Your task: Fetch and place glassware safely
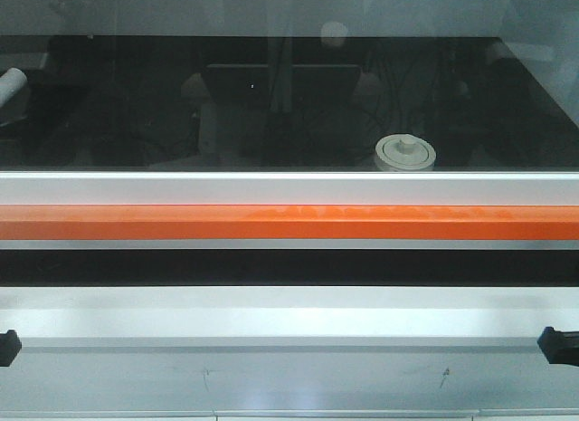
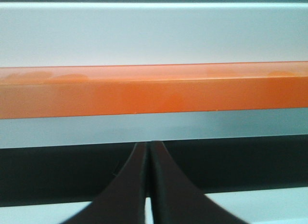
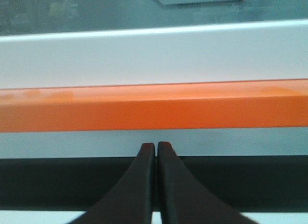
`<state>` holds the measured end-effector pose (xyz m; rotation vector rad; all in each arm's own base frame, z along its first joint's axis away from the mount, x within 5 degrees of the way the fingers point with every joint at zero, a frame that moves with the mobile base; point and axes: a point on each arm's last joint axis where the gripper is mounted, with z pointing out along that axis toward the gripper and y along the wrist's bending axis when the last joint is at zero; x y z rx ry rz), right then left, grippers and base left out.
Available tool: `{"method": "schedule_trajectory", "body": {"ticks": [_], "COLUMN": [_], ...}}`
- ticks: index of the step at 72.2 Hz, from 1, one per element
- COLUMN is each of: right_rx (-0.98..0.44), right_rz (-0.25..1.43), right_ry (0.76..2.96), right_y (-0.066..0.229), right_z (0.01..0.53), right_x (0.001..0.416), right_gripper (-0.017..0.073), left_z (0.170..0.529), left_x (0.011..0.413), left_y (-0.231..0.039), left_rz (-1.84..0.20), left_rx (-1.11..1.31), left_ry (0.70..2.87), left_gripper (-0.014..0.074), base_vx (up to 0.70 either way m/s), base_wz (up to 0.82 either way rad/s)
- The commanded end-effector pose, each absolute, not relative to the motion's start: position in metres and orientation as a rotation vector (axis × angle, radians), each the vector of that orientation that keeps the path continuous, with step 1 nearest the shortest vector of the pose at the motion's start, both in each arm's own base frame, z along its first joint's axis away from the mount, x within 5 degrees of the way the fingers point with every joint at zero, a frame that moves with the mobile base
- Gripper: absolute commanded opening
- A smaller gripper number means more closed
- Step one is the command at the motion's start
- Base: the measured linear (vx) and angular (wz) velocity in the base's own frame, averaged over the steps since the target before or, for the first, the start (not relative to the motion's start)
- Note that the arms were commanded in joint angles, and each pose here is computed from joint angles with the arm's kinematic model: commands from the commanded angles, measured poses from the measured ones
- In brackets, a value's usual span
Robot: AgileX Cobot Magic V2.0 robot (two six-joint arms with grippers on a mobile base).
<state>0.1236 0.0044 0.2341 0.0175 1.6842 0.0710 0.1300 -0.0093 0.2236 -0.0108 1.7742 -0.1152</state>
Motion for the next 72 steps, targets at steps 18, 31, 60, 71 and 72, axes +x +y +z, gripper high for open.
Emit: {"method": "schedule_trajectory", "body": {"ticks": [18, 31, 60, 71, 72], "right_rx": [-0.008, -0.008, -0.041, -0.055, -0.057], "right_rz": [0.061, 0.063, 0.064, 0.053, 0.052], "right_ry": [1.629, 1.644, 1.589, 1.572, 1.568], "right_y": [0.006, 0.006, 0.008, 0.008, 0.008], "right_z": [0.237, 0.231, 0.230, 0.230, 0.230], "right_x": [0.149, 0.157, 0.166, 0.169, 0.169], "right_gripper": [-0.0001, -0.0001, -0.0001, -0.0001, -0.0001], "left_z": [0.229, 0.228, 0.224, 0.224, 0.223], "left_x": [0.149, 0.155, 0.167, 0.172, 0.172], "left_y": [-0.011, -0.011, -0.012, -0.013, -0.013], "left_rz": [-0.135, -0.137, -0.141, -0.145, -0.145], "left_rx": [-0.024, -0.022, -0.019, -0.018, -0.018], "left_ry": [1.704, 1.682, 1.647, 1.609, 1.608], "left_gripper": [-0.0007, -0.0007, -0.0007, -0.0007, -0.0007], "base_vx": [0.00, 0.00, 0.00, 0.00, 0.00], "base_wz": [0.00, 0.00, 0.00, 0.00, 0.00]}}
